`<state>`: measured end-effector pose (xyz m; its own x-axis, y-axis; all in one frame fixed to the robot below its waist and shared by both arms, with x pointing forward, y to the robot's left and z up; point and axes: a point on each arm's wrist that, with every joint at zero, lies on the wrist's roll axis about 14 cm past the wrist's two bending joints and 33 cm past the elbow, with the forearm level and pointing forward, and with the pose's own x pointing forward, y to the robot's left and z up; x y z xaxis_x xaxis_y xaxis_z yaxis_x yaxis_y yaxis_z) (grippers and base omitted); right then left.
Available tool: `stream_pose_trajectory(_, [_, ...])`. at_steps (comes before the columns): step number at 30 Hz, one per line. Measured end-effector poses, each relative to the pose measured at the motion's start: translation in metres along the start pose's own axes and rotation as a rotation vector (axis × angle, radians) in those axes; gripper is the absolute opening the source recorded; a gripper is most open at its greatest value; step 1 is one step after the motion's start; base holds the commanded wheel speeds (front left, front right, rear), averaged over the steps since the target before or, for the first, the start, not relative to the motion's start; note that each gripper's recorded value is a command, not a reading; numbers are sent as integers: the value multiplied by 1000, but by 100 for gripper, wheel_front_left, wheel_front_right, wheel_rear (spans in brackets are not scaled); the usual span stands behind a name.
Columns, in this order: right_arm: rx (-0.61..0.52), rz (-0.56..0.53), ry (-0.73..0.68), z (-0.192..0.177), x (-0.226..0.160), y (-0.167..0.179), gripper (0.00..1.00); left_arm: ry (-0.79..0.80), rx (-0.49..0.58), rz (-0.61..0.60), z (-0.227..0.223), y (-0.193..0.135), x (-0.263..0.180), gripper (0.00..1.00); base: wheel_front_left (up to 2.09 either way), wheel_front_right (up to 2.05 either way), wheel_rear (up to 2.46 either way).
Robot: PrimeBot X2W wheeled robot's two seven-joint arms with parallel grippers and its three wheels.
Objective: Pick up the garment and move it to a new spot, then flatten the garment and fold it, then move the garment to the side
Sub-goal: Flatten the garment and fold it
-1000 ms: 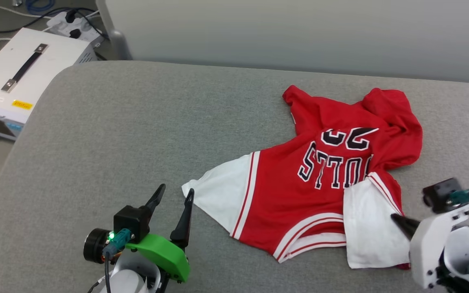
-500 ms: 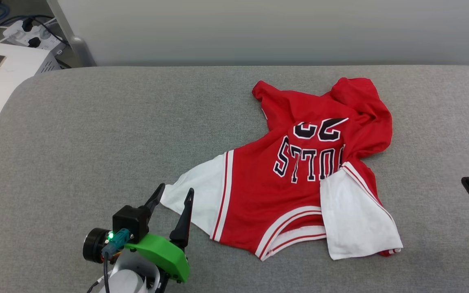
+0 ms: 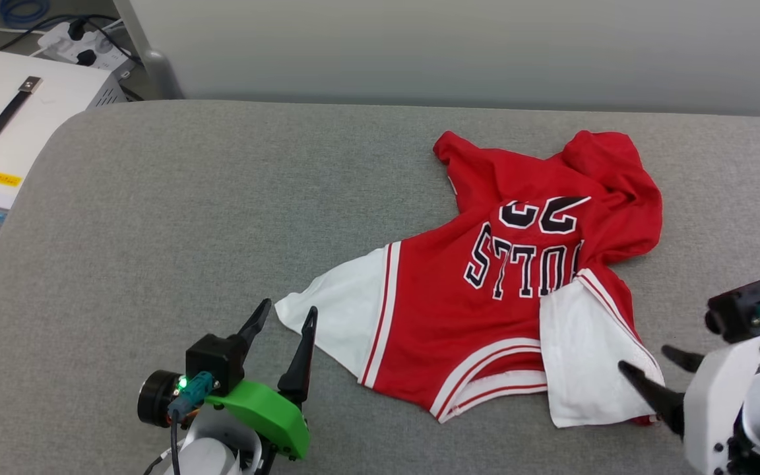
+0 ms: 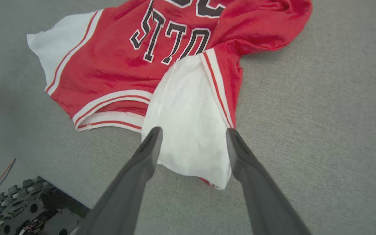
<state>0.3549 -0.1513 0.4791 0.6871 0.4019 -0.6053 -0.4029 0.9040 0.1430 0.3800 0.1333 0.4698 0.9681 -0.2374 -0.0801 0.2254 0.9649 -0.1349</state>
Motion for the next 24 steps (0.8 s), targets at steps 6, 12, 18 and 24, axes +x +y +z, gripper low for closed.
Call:
stream_pose_trajectory(6, [-34,118,152,-30,17,36,100,11,-8,26,-5,7,-3,100,0,0,0])
stream_pose_trajectory(12, [-56,180,288,-62,36,52,100,29,-21,62,-12,17,-7,100,0,0,0])
stream_pose_trajectory(18, [-130,179,366,-76,58,48,100,42,-23,101,-17,28,-9,100,0,0,0])
stream_pose_trajectory(24, [-138,207,439,-92,72,51,100,62,-36,129,-25,35,-9,100,0,0,0])
